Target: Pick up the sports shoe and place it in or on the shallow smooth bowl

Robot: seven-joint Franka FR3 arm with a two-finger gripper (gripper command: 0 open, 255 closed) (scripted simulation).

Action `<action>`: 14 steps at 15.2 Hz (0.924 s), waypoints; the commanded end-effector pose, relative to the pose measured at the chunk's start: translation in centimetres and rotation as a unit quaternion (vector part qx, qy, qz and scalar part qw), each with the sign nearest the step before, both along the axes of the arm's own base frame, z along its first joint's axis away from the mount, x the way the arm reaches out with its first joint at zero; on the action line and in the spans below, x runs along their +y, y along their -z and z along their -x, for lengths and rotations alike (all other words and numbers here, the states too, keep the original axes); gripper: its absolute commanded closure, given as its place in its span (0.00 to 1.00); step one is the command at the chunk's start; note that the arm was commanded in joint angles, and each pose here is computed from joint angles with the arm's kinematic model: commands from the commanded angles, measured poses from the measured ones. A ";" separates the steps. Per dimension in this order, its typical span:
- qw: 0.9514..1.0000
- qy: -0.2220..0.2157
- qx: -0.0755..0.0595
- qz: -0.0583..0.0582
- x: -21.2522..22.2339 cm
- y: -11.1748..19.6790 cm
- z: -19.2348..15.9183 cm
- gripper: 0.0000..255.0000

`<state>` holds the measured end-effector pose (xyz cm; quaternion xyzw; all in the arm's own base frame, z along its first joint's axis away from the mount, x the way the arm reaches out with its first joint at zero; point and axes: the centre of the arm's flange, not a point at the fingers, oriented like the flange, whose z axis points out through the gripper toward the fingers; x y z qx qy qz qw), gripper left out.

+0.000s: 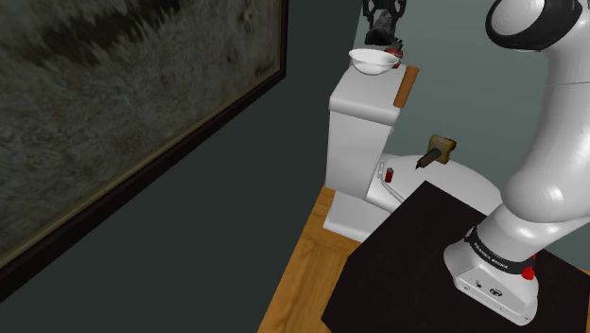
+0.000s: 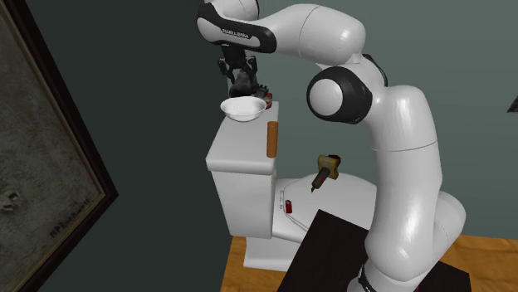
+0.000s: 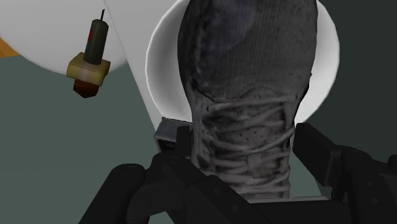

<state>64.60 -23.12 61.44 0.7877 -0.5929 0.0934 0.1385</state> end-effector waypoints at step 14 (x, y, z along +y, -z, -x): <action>1.000 0.000 -0.001 0.000 0.0 4.0 -0.1 1.00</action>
